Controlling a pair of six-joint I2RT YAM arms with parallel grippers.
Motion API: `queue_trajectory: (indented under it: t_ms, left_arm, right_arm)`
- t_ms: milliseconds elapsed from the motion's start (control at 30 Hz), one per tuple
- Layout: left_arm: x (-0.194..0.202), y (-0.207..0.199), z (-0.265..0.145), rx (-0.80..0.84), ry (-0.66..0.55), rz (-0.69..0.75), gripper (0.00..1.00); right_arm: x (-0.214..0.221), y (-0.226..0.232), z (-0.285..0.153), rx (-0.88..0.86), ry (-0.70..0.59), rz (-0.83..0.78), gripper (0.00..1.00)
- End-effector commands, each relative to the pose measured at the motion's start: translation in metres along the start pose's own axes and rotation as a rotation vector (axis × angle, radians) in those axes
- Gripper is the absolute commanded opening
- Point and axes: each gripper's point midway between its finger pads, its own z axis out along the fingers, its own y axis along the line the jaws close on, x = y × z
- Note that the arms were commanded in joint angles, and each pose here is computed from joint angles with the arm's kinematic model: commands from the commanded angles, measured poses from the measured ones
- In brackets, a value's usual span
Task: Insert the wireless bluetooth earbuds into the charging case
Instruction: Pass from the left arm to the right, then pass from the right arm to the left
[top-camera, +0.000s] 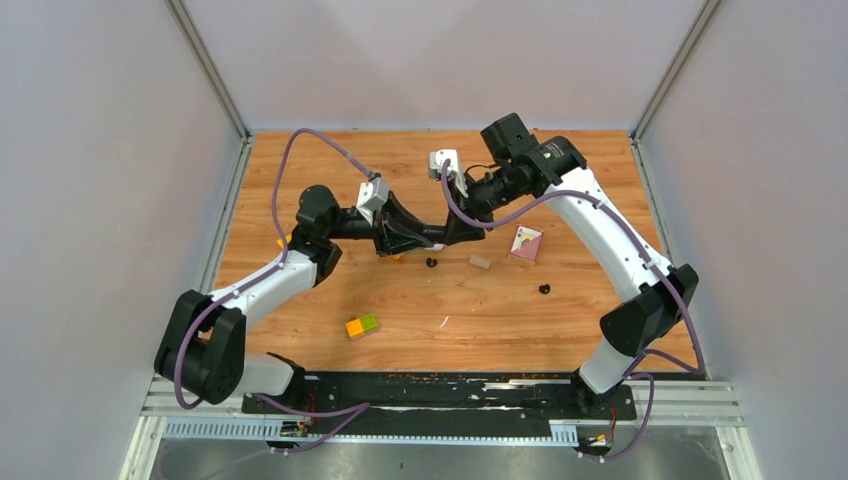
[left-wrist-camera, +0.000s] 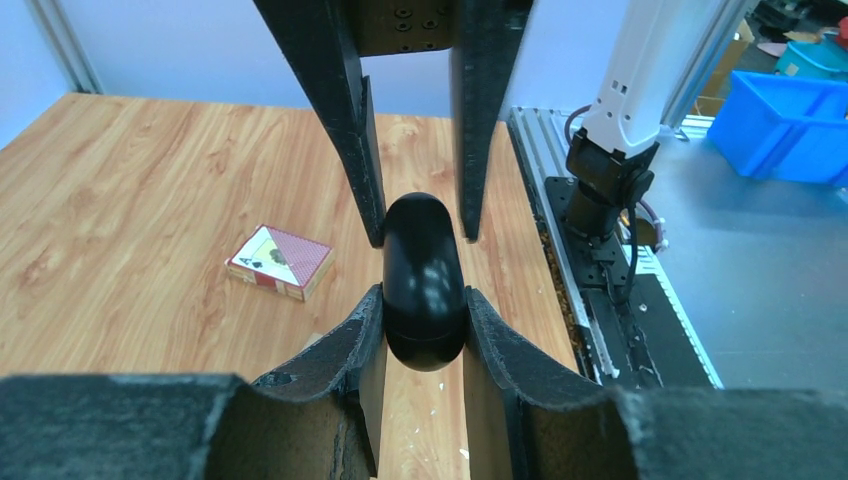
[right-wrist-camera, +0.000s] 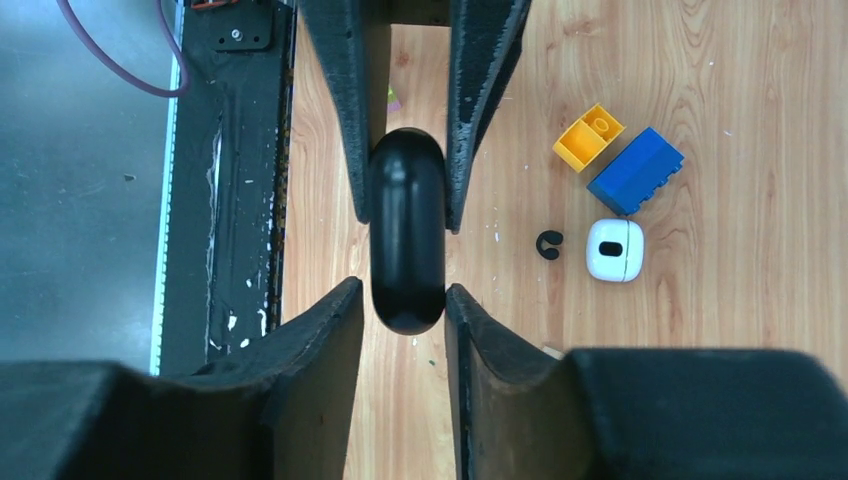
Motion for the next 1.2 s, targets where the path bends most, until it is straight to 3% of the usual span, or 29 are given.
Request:
queue_trajectory:
  t_ms: [0,67,133,333,733,833,967,1033,1167]
  left_arm:
    - [-0.022,0.003,0.002,-0.026,-0.043,0.110,0.00]
    - [-0.022,0.006,0.002,-0.042,-0.042,0.094,0.07]
    - [-0.022,0.010,0.002,-0.078,-0.047,0.050,0.21]
    - [-0.010,0.008,-0.001,-0.108,-0.027,-0.062,0.40]
    - [-0.010,0.005,-0.001,-0.090,-0.034,-0.078,0.45]
    - [-0.010,0.006,0.000,-0.091,-0.034,-0.082,0.38]
    - [-0.008,0.007,0.000,-0.085,-0.032,-0.092,0.20]
    - [-0.006,0.009,0.001,-0.092,-0.031,-0.105,0.17]
    - [-0.001,0.013,0.002,-0.100,-0.026,-0.151,0.40]
  right_arm:
    - [-0.017,0.005,0.001,-0.039,-0.063,0.016,0.30]
    - [-0.018,0.003,0.001,-0.029,-0.067,0.011,0.22]
    - [-0.019,0.000,-0.001,-0.013,-0.068,0.000,0.17]
    - [-0.021,-0.003,-0.011,0.041,-0.071,-0.036,0.13]
    - [-0.020,-0.004,-0.011,0.055,-0.073,-0.041,0.13]
    - [-0.019,-0.003,-0.011,0.055,-0.071,-0.039,0.13]
    - [-0.018,-0.003,-0.011,0.059,-0.070,-0.039,0.13]
    - [-0.017,-0.004,-0.011,0.060,-0.069,-0.037,0.13]
    - [-0.018,-0.003,-0.012,0.064,-0.071,-0.039,0.13]
